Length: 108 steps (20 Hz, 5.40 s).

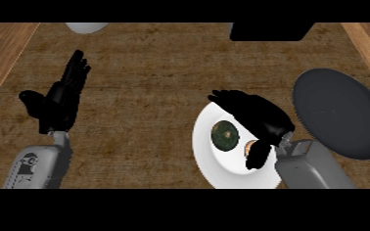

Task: Pick the squash from the plate and place it in the pan

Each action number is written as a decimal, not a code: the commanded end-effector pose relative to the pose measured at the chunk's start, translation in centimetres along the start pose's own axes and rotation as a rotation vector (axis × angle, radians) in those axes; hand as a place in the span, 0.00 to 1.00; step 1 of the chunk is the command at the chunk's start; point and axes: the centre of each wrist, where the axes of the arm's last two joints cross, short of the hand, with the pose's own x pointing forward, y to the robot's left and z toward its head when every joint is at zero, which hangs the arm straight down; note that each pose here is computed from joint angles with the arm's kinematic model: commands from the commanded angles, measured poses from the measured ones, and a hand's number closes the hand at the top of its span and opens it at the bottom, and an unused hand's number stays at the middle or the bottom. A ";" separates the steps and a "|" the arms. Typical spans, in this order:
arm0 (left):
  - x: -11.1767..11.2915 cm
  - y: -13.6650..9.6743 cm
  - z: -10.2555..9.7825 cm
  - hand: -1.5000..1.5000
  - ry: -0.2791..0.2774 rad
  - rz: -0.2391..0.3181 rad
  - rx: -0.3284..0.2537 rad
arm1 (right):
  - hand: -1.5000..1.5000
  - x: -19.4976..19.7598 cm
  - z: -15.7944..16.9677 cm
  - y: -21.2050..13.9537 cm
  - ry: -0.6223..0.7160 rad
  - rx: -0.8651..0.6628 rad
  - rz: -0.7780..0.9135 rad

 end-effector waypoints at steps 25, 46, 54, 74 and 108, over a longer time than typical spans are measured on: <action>1.7 0.9 1.1 0.50 0.003 0.001 -0.009 | 0.00 -0.5 -5.9 4.5 0.152 0.182 0.156; 0.3 1.2 1.2 0.50 0.002 -0.008 0.020 | 1.00 -0.4 1.1 9.2 -0.037 0.061 0.175; -1.5 3.9 2.1 0.50 0.047 -0.016 0.098 | 1.00 1.4 13.0 7.7 -0.165 -0.236 0.162; 0.7 1.3 0.0 0.50 0.001 -0.011 0.006 | 1.00 -5.6 21.9 2.6 -0.042 -0.699 -0.349; 1.8 -0.1 -1.2 0.50 -0.049 0.011 -0.037 | 0.00 -28.8 8.7 1.2 0.173 -0.497 -0.499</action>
